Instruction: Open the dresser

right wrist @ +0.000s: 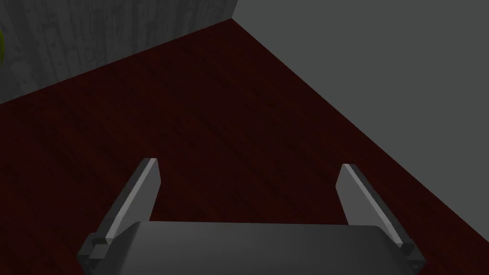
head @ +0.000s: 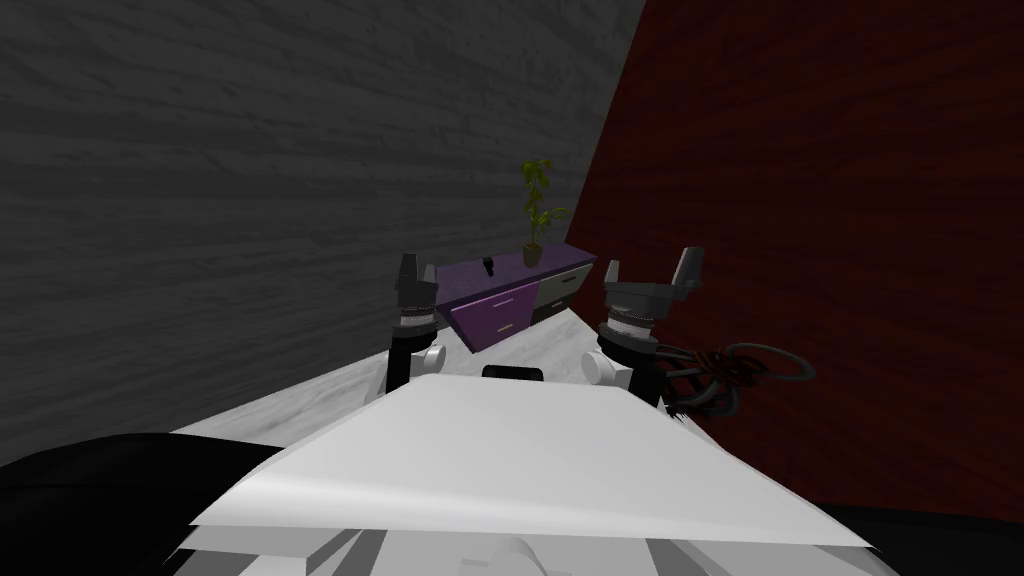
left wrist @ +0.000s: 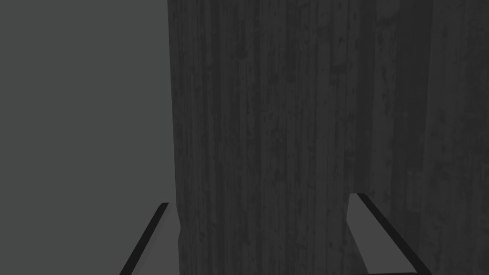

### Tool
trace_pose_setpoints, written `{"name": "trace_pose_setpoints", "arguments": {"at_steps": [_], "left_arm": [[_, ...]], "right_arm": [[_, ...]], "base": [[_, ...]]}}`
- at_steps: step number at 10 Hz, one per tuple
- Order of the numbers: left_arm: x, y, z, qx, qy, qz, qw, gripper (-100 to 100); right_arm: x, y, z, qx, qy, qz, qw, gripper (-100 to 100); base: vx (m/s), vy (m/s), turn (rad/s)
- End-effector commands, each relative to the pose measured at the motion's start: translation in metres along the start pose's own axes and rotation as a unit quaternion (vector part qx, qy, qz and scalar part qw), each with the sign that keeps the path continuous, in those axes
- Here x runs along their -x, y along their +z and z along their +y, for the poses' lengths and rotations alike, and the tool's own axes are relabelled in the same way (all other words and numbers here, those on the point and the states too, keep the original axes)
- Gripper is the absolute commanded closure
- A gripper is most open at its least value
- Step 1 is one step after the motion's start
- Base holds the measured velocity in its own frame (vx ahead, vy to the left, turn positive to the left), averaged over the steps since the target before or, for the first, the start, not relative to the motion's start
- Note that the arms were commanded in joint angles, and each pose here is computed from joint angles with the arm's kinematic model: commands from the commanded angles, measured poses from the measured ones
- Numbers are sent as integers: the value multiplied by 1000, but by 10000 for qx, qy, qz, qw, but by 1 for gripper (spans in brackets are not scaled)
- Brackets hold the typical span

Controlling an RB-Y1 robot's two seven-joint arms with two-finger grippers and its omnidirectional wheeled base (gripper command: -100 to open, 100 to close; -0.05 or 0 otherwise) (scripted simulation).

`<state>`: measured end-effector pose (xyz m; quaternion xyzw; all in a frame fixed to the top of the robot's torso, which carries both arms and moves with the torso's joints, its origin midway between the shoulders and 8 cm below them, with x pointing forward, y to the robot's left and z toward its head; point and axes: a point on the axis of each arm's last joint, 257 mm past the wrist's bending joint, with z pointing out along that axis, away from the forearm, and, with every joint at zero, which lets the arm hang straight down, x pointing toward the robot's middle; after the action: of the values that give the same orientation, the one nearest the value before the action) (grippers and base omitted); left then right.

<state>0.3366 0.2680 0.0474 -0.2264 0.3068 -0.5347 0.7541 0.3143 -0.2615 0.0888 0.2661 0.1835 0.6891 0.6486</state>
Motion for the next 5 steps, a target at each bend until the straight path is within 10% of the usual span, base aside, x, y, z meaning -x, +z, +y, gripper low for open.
{"name": "trace_pose_setpoints", "arguments": {"at_steps": [1, 5], "left_arm": [[0, 0, 0, 0, 0, 0, 10000, 0], [0, 0, 0, -1, 0, 0, 10000, 0]], "right_arm": [[0, 0, 0, 0, 0, 0, 10000, 0], [0, 0, 0, 1, 0, 0, 10000, 0]], "base": [[0, 0, 0], [0, 0, 0]]}}
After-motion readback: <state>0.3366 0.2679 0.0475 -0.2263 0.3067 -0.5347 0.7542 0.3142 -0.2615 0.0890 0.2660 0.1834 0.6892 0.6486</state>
